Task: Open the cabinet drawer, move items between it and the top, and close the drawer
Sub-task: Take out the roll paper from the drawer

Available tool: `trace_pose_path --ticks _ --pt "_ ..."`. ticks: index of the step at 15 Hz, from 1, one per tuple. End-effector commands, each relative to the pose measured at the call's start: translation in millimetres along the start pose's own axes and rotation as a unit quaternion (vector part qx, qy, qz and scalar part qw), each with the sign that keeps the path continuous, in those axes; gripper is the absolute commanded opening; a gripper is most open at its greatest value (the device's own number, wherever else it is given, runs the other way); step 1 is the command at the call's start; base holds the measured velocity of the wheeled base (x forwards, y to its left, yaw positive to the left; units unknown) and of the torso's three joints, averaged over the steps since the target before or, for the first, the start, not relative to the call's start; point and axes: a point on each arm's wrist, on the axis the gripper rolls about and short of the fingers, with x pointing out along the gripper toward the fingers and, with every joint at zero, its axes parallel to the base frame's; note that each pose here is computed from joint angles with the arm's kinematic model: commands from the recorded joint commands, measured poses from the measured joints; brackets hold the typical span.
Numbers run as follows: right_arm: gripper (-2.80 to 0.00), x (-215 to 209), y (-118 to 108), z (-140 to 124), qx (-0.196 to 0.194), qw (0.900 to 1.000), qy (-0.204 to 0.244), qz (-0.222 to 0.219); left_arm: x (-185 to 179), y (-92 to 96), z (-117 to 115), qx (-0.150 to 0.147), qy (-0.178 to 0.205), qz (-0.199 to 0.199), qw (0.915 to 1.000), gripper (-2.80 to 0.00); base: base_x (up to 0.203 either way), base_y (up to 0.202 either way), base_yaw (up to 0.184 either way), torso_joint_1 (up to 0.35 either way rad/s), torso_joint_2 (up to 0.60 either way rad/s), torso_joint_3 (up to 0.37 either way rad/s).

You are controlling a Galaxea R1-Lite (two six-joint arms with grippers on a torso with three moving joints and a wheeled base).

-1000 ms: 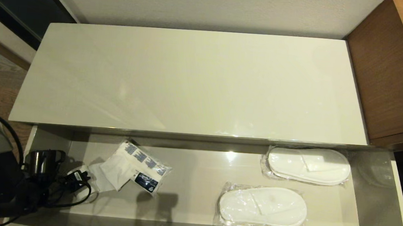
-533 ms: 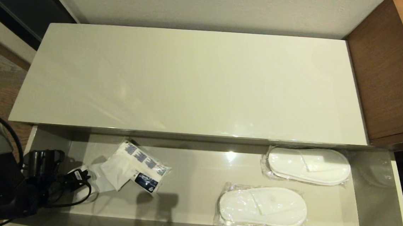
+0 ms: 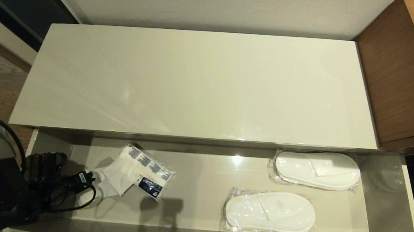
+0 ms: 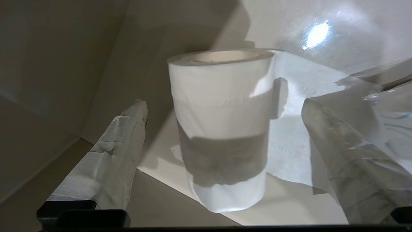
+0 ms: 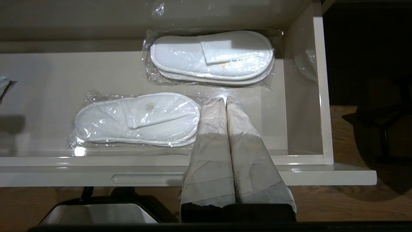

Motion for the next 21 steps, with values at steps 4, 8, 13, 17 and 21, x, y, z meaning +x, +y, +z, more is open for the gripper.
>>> trace_pose_path --ticks 4,8,13,17,21 --pt "-2.80 0.1 0.0 0.0 0.000 1.000 0.001 0.000 7.0 0.6 -6.0 0.001 0.010 0.002 0.9999 0.00 0.000 0.000 0.000 0.000 0.00 0.000" --pt "-2.80 0.0 0.0 0.0 0.000 1.000 0.000 0.000 8.2 0.0 -8.1 0.003 0.014 0.001 0.9999 -2.80 0.000 0.000 0.000 0.000 0.00 0.000" --pt "-2.80 0.0 0.0 0.0 0.000 1.000 0.000 0.000 11.7 1.4 -12.1 0.001 0.022 0.005 0.9997 -2.80 0.000 0.000 0.000 0.000 0.00 0.000" --pt "-2.80 0.1 0.0 0.0 0.000 1.000 0.001 0.000 11.9 1.5 -12.5 0.001 0.023 0.004 0.9997 -2.80 0.000 0.000 0.000 0.000 0.00 0.000" --pt "-2.80 0.1 0.0 0.0 0.000 1.000 0.001 0.000 12.2 1.6 -12.8 0.002 0.024 0.004 0.9997 -2.80 0.000 0.000 0.000 0.000 0.00 0.000"
